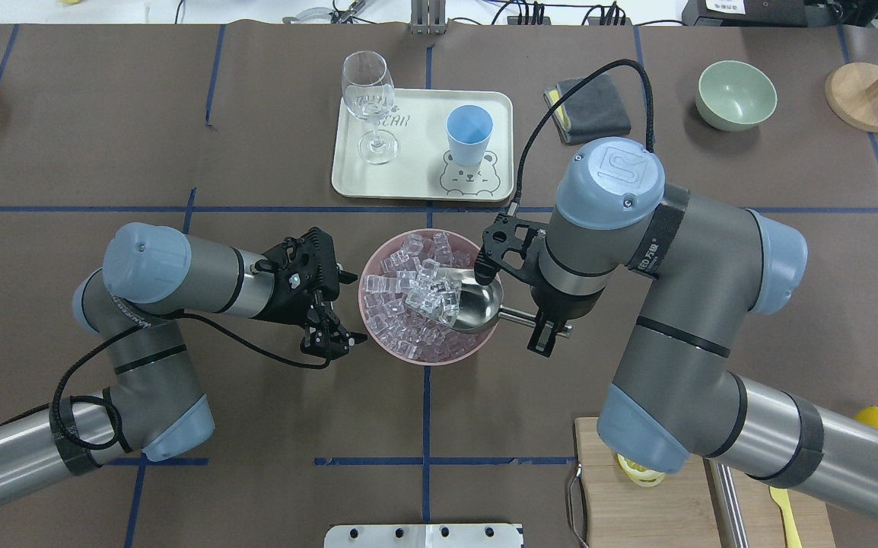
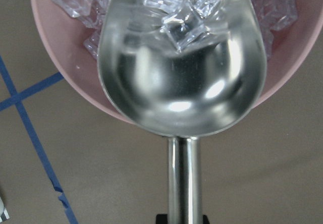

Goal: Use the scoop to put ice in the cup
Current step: 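Drag the scoop through the ice to fill it, left gripper steadying the bowl, then lift the filled scoop and carry it to the light blue cup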

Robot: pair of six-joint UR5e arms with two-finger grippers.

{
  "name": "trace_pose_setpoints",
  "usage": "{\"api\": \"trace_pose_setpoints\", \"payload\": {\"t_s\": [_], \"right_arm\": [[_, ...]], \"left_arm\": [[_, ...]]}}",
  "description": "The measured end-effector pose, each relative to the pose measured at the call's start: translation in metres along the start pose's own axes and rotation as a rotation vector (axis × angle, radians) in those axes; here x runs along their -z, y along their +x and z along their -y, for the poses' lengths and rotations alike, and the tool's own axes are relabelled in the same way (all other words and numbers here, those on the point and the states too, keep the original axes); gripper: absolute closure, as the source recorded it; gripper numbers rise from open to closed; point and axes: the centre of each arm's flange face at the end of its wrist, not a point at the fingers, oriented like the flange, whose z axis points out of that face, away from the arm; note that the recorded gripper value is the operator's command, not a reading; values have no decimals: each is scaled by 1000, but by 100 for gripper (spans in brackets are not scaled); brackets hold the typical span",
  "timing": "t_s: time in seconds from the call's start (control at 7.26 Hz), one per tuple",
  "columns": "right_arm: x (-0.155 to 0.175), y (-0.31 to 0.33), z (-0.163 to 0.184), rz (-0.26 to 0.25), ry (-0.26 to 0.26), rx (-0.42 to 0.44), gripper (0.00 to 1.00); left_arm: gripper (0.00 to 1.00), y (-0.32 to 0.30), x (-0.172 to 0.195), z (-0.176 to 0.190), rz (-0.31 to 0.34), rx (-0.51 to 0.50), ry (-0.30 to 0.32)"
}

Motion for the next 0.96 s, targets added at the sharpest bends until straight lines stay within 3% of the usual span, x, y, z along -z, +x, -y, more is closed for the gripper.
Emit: {"api": "trace_pose_setpoints", "payload": {"t_s": [0.69,0.96], "right_arm": [[9,-3,-18,4,133,-12,100],[26,7,-20,-6,156,-99,100]], "left_arm": [[0,-2,1,1,5,0,2],[0,-4,2,0,8,1,1]]}}
